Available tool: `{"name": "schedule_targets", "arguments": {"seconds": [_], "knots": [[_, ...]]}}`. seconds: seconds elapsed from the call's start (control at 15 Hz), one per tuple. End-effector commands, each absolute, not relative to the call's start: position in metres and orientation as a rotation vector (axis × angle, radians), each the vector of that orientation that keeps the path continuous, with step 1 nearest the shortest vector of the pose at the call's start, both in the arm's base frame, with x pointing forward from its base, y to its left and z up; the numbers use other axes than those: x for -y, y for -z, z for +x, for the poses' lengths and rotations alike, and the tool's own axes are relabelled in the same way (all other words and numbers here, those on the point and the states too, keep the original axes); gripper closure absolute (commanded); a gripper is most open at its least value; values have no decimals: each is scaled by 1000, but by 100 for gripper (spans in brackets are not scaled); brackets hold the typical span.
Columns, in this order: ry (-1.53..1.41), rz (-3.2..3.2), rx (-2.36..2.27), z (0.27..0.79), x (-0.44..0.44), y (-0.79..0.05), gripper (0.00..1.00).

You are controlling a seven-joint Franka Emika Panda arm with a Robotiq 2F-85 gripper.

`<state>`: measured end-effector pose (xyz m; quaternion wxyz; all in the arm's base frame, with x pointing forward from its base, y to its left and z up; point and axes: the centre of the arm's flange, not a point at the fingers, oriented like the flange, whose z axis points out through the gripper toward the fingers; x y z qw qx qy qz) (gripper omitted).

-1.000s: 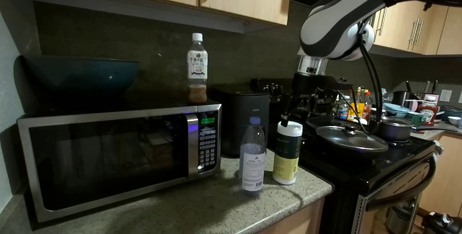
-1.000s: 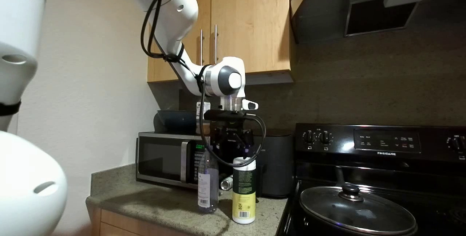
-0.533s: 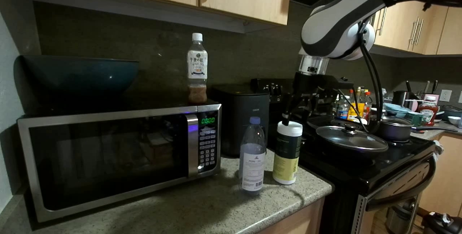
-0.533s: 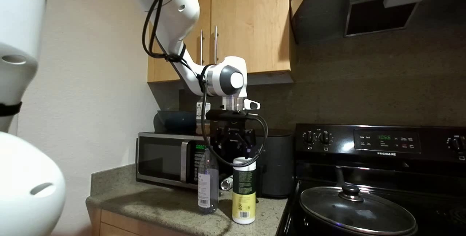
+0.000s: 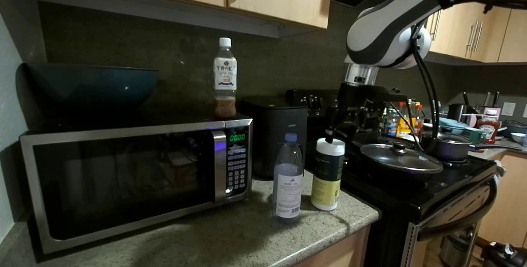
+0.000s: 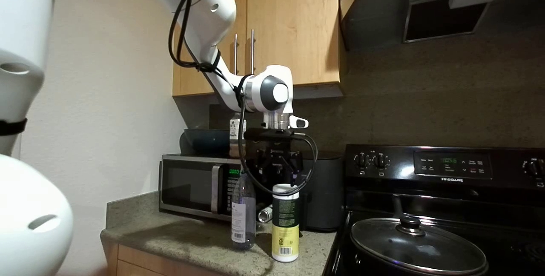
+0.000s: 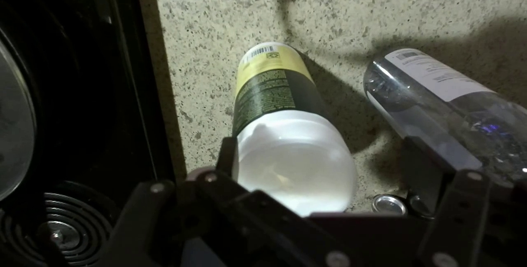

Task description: Swap around the green bottle and the water bottle

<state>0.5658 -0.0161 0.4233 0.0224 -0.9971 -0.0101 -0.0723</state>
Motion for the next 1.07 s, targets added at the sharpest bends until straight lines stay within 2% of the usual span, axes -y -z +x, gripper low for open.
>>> {"name": "schedule_targets", "arguments": {"seconds": [0.0,1.0], "knots": [[246,-3098,3,572,19,-415,0],[257,-3114,116,605,16,-409,0]]}}
